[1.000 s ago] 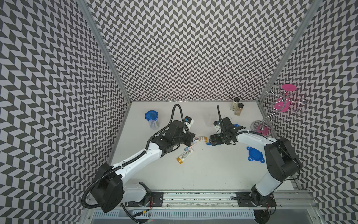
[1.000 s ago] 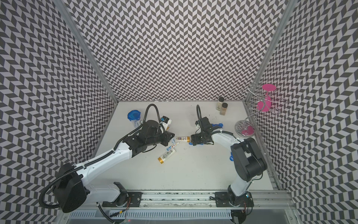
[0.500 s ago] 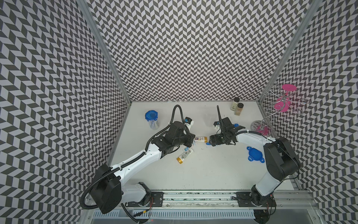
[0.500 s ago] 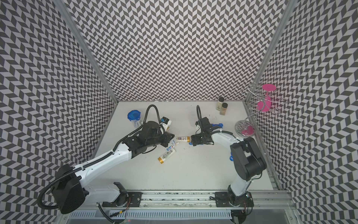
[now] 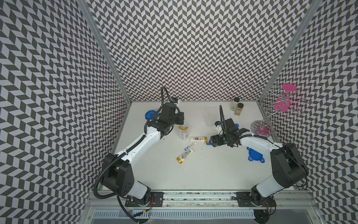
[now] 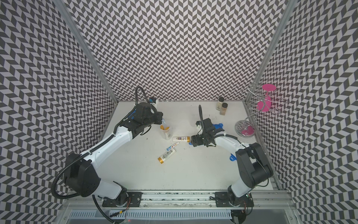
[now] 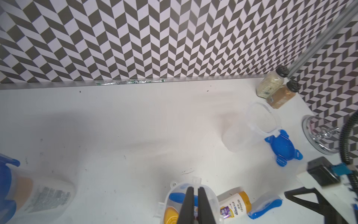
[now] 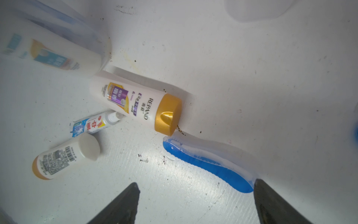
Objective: Pack away toiletry kits
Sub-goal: Place the toiletry item into the container.
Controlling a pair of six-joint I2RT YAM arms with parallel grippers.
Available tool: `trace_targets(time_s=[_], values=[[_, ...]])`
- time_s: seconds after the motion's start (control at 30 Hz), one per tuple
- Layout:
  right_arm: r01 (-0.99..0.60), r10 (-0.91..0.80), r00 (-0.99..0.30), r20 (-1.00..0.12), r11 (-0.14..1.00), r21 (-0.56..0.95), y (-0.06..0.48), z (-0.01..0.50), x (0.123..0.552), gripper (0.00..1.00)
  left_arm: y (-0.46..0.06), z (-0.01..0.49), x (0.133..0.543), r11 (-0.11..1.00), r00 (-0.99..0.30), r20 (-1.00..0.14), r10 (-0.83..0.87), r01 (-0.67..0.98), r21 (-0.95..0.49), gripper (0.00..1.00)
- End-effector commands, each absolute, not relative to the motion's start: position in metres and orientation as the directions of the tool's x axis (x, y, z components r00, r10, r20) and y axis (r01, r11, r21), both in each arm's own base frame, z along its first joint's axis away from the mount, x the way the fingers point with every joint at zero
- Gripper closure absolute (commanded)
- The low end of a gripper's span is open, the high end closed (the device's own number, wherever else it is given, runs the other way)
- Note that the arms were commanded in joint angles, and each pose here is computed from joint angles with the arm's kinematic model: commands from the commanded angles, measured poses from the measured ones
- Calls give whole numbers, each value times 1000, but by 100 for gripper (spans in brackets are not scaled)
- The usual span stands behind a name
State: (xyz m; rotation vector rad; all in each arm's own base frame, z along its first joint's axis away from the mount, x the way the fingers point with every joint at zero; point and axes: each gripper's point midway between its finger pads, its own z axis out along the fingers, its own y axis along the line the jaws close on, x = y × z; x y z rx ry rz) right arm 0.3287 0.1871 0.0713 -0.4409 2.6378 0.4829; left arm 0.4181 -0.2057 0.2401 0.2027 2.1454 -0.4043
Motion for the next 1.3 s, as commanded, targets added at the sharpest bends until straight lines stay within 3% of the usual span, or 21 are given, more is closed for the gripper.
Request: trace_targets(time_s=[0.0, 0.43, 0.6, 0.77, 0.97, 1.1, 1.27], values=[[-391, -216, -831, -513, 883, 261, 189, 91, 336, 9, -201, 239, 429, 952, -561, -828, 19, 264, -157, 100], [-361, -171, -799, -576, 904, 232, 179, 129, 341, 8, -214, 187, 445, 962, -605, -793, 75, 252, -102, 98], [-366, -160, -787, -596, 899, 242, 179, 140, 341, 8, -222, 190, 442, 956, -603, -794, 74, 269, -115, 70], [-326, -127, -787, -604, 917, 232, 173, 147, 346, 8, -221, 200, 438, 953, -595, -801, 63, 274, -129, 50], [-143, -30, -827, -562, 977, 158, 123, 139, 366, 6, -220, 224, 429, 944, -564, -824, 56, 298, -140, 24], [16, 127, -828, -546, 979, 204, 79, 133, 387, 1, -220, 242, 421, 931, -540, -840, 46, 329, -160, 3], [97, 187, -823, -536, 977, 192, 49, 121, 412, 0, -221, 256, 413, 916, -529, -847, 44, 360, -177, 1]])
